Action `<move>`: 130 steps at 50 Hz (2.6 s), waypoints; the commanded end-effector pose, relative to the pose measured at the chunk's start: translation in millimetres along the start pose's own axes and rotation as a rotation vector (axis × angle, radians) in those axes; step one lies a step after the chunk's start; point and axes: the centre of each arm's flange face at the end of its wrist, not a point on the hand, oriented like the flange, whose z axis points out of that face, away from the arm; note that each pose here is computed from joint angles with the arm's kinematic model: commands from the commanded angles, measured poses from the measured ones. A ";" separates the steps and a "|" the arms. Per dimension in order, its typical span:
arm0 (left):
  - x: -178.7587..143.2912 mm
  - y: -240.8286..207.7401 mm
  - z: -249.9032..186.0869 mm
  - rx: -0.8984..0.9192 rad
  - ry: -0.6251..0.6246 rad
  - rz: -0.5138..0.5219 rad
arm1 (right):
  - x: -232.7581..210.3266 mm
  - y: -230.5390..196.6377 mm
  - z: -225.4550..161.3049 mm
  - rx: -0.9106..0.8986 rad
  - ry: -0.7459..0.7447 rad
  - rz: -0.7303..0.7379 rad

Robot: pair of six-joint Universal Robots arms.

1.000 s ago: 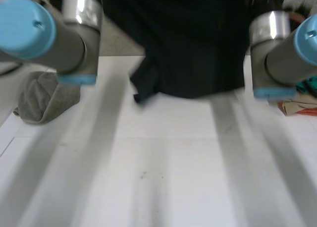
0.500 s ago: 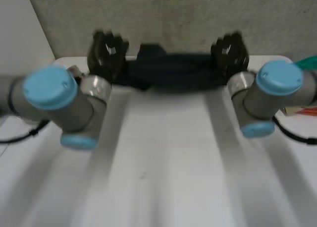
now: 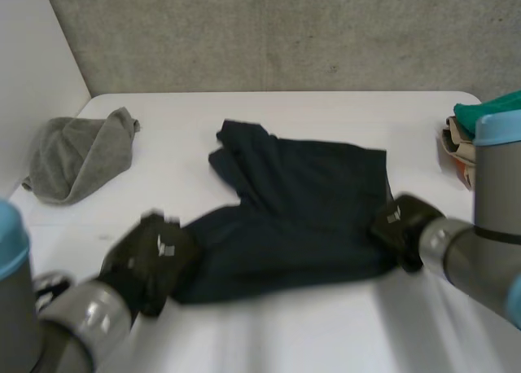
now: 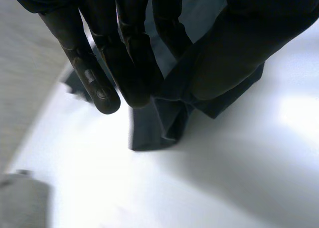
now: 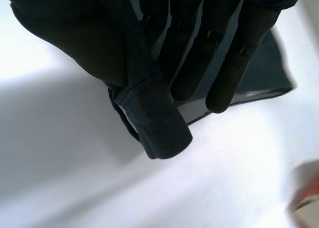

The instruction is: Fold the laundry.

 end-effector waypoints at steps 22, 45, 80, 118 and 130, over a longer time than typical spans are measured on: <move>-36.2 -44.8 149.7 0.222 -0.169 -0.003 | 17.3 -0.4 53.8 0.119 0.225 -0.049; -68.5 -51.1 295.2 0.595 -0.627 0.117 | 73.3 -33.6 197.5 0.489 0.725 -0.108; -44.0 4.5 235.4 0.312 -0.384 -0.059 | 50.9 32.2 103.9 0.222 0.241 0.538; -65.5 -30.4 128.0 0.370 -0.371 -0.199 | -44.2 -99.8 81.4 0.772 0.266 -0.490; -76.8 -41.4 129.3 0.412 -0.402 -0.199 | -59.7 -119.7 76.4 0.851 0.189 -0.398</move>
